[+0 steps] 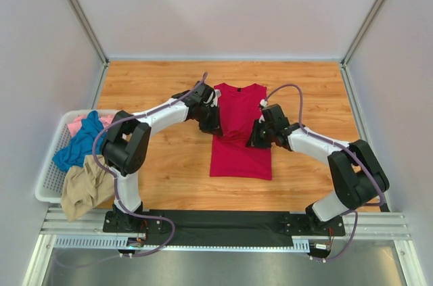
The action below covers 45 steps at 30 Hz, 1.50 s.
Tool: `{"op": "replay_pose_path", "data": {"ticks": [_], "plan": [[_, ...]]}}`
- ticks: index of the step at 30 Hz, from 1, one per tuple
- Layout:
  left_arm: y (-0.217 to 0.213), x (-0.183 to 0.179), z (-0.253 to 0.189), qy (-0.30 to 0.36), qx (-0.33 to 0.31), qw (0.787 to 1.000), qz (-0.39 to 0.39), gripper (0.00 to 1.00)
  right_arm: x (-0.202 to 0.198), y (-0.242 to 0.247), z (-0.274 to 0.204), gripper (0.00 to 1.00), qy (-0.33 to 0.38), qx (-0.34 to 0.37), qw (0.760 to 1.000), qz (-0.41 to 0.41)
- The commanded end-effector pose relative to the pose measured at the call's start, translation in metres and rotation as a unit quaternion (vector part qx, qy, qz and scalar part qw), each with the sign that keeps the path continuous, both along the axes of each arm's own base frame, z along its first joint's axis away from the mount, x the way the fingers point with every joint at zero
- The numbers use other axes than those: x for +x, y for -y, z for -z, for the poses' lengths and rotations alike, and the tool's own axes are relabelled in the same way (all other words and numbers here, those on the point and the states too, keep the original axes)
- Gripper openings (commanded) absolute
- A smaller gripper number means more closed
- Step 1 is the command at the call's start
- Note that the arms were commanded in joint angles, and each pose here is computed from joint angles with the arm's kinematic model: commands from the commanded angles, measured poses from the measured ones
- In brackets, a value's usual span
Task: Fold and stack the t-shirts
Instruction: Fold the tshirt
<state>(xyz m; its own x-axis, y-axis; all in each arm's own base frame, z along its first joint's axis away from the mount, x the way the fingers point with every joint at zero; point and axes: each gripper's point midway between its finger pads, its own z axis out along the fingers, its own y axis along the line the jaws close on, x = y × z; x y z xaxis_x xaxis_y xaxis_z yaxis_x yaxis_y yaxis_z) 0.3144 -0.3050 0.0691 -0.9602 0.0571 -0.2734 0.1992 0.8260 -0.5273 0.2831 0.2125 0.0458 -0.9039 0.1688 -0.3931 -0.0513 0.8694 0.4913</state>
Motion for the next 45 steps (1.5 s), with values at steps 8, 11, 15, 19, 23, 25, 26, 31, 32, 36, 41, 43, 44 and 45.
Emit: {"op": "replay_pose_path", "data": {"ticks": [8,11,15,19,23,25,26,31,32,36,41,43,44,45], "plan": [[-0.033,0.047,-0.025,0.030,-0.001,0.998,-0.056,0.16,0.021,-0.044,-0.008,0.06,0.057,0.000,0.997,-0.044],[-0.045,0.051,-0.038,0.047,0.002,0.997,-0.064,0.17,0.024,-0.051,-0.004,0.07,0.065,0.000,0.997,-0.043],[-0.056,0.042,-0.044,0.054,0.009,0.996,-0.066,0.18,0.031,-0.057,-0.003,0.07,0.076,-0.004,0.996,-0.044],[-0.056,0.021,-0.036,0.044,-0.015,0.997,-0.061,0.19,0.045,-0.061,-0.007,0.07,0.092,-0.017,0.995,-0.042],[-0.054,0.001,-0.022,0.037,-0.027,0.997,-0.065,0.19,0.054,-0.063,-0.007,0.07,0.095,-0.029,0.994,-0.048],[-0.051,-0.012,-0.011,0.028,-0.024,0.998,-0.057,0.19,0.056,-0.064,-0.005,0.07,0.094,-0.034,0.994,-0.052],[-0.047,-0.015,-0.010,0.027,-0.028,0.998,-0.051,0.19,0.058,-0.065,-0.005,0.07,0.094,-0.036,0.993,-0.053],[-0.021,-0.035,0.006,0.016,-0.020,1.000,-0.011,0.19,0.065,-0.065,0.004,0.07,0.091,-0.052,0.993,-0.055],[-0.016,-0.036,0.010,0.016,-0.022,1.000,-0.007,0.19,0.065,-0.065,0.005,0.07,0.091,-0.054,0.993,-0.054],[-0.004,-0.029,0.010,0.016,-0.033,0.999,-0.005,0.19,0.071,-0.066,0.003,0.06,0.094,-0.061,0.992,-0.058],[-0.001,-0.017,0.006,0.029,-0.026,0.999,-0.013,0.19,0.073,-0.065,0.001,0.06,0.096,-0.068,0.991,-0.060],[-0.001,-0.010,0.005,0.038,-0.021,0.999,-0.017,0.19,0.075,-0.066,-0.002,0.06,0.098,-0.067,0.991,-0.060],[0.000,-0.008,0.006,0.039,-0.019,0.999,-0.017,0.19,0.075,-0.067,-0.005,0.06,0.102,-0.065,0.991,-0.060],[0.003,-0.003,0.006,0.041,-0.019,0.999,-0.017,0.19,0.077,-0.067,-0.007,0.07,0.103,-0.064,0.991,-0.060]]}}
